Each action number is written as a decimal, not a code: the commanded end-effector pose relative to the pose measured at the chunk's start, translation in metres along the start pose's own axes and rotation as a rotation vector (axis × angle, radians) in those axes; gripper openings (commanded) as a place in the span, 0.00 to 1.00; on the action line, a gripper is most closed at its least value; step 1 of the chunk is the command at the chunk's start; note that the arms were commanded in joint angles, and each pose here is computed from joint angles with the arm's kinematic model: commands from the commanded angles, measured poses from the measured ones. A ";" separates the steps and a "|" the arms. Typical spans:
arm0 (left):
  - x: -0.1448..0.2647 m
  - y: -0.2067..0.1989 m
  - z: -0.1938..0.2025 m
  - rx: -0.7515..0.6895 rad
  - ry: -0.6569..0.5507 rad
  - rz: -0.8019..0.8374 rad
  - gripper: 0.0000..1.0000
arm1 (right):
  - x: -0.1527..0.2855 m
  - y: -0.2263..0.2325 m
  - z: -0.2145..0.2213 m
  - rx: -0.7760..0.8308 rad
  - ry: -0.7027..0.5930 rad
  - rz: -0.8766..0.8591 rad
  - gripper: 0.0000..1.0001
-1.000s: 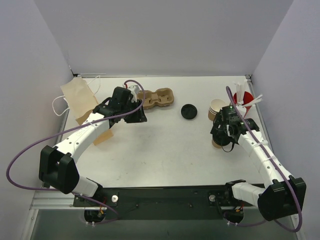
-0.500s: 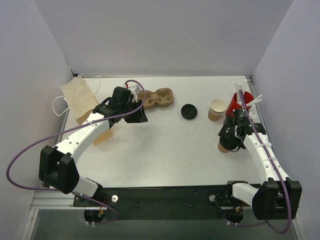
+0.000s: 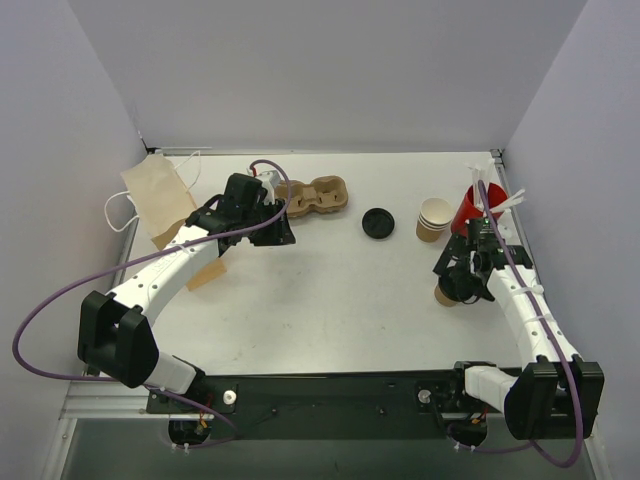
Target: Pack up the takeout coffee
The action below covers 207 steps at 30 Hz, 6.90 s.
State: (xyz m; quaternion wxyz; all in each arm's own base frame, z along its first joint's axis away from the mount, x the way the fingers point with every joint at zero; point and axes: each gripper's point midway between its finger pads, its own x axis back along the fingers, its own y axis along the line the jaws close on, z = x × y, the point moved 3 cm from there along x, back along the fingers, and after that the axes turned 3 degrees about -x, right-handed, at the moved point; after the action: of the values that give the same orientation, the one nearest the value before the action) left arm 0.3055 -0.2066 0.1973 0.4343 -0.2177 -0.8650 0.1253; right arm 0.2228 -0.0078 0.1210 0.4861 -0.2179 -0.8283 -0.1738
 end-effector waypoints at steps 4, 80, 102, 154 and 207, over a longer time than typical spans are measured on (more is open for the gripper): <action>0.005 -0.008 -0.017 -0.026 -0.053 0.039 0.49 | 0.018 0.000 -0.011 0.001 -0.019 -0.003 0.95; -0.140 0.104 -0.125 0.075 -0.189 -0.522 0.40 | -0.078 0.379 -0.103 0.454 -0.206 -0.607 0.43; -0.151 0.104 -0.131 0.086 -0.190 -0.487 0.30 | -0.096 0.379 -0.097 0.501 -0.195 -0.559 0.36; -0.130 0.083 -0.156 0.020 -0.241 -0.405 0.00 | -0.041 0.385 -0.113 0.528 -0.301 -0.538 0.02; -0.053 -0.016 0.012 -0.013 -0.110 -0.232 0.00 | 0.001 0.192 0.014 0.343 -0.036 -0.218 0.27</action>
State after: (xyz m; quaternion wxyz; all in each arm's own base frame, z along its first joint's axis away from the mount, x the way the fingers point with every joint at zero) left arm 0.3417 -0.2306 0.1491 0.4289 -0.0927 -0.8978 0.0370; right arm 0.3475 0.1768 0.1366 0.4672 -0.0052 -0.8808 -0.0766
